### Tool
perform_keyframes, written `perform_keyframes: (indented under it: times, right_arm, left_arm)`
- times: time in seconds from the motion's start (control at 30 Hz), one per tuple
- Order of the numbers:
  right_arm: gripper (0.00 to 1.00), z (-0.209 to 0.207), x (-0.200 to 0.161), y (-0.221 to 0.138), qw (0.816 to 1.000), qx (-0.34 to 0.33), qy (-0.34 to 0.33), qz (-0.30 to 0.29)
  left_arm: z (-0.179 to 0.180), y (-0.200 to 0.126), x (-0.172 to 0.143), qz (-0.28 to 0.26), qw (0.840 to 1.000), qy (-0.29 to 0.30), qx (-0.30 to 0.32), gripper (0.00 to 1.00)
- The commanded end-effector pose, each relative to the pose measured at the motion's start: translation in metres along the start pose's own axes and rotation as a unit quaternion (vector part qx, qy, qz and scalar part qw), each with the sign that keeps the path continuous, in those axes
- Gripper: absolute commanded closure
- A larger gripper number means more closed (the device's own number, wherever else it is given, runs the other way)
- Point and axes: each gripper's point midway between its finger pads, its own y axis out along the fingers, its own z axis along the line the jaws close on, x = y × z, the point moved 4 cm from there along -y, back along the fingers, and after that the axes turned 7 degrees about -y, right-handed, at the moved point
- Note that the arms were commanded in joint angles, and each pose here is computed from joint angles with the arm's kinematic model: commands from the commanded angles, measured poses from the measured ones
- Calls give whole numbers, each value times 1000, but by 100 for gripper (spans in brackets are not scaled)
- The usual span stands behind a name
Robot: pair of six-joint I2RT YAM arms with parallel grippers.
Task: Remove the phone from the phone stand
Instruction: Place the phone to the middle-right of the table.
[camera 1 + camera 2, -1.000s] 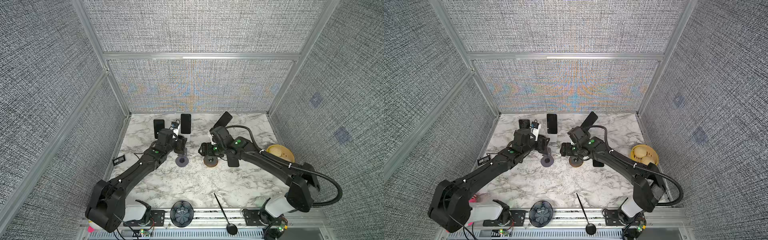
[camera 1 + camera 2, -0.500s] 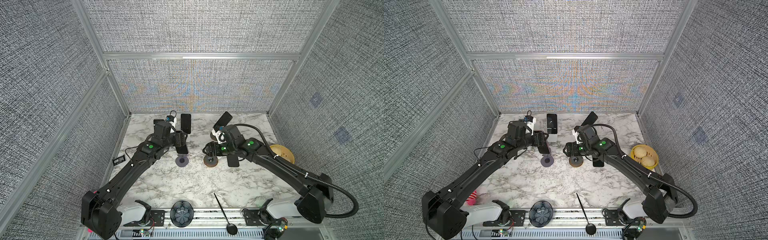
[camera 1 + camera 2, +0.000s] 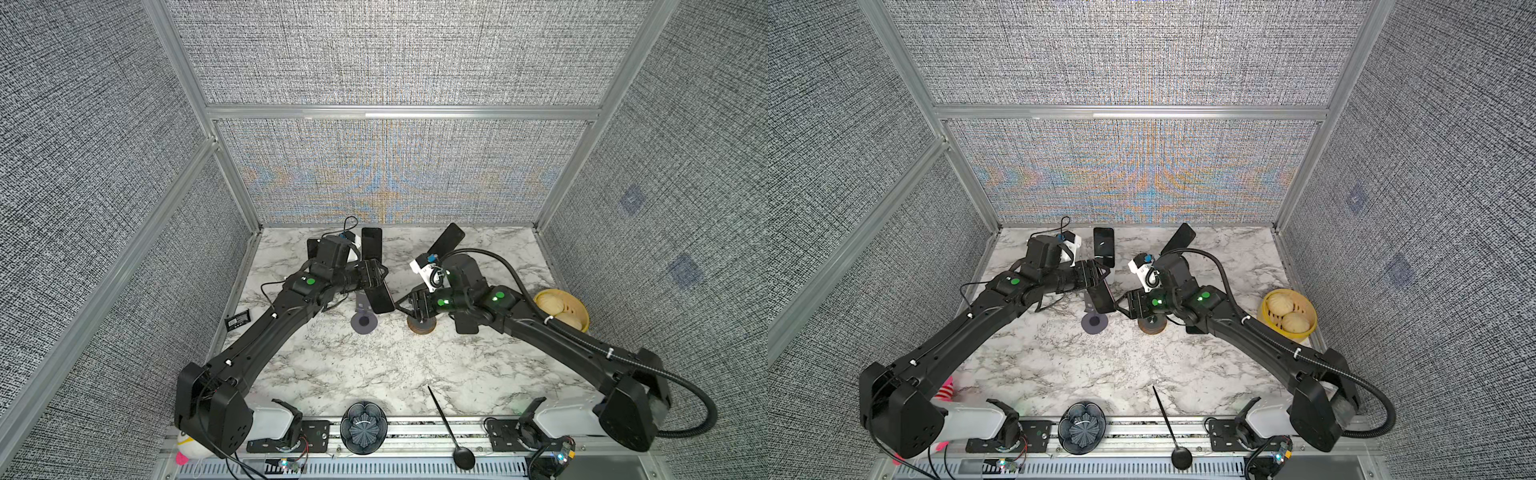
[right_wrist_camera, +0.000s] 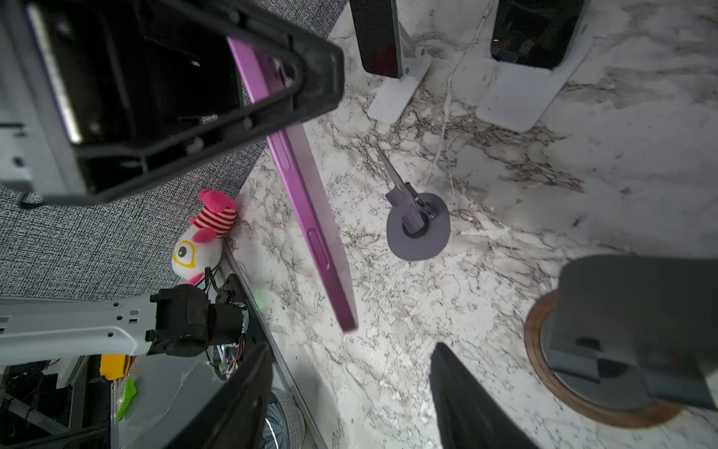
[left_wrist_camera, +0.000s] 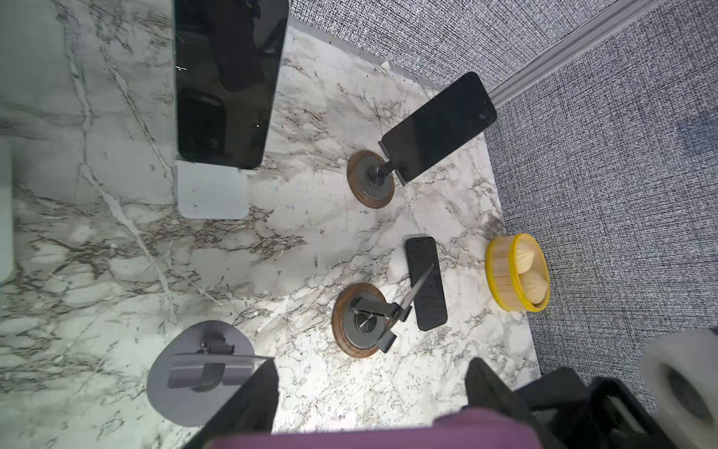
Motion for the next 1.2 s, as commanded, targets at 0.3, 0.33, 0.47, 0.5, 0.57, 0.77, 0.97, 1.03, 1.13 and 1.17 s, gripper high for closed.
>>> perform_keyframes:
  times: [0.3,0.33,0.47,0.5,0.57,0.77,0.97,1.03,1.13,1.17]
  right_arm:
    - [79,13,26,36,999,24,-18,-38]
    - [81,14,26,37,999,28,-17,-40]
    - [89,17,27,40,998,41,-12,-48]
    - [93,17,27,40,998,43,-11,-49]
    - [96,18,27,39,998,44,-10,-51]
    - [100,14,26,31,998,37,0,-59]
    - [100,10,24,16,998,33,17,-57]
    - [100,7,22,7,998,28,23,-55]
    - [100,0,17,-8,998,14,35,-51]
    - [100,-2,16,-16,998,6,36,-51]
  left_arm:
    - [-8,-4,4,-5,1000,2,-6,55]
    - [-8,-3,4,-5,1000,2,-7,55]
    - [-9,-4,3,-3,1000,3,-11,55]
    - [-9,-3,2,-2,1000,3,-10,55]
    - [-8,-3,2,-3,1000,2,-10,55]
    - [-9,-4,3,-10,1000,3,-18,43]
    - [-18,-12,10,-41,998,12,-46,2]
    - [-22,-20,17,-60,997,17,-55,2]
    - [-28,-33,25,-86,994,34,-52,2]
    - [-30,-38,28,-92,994,42,-46,2]
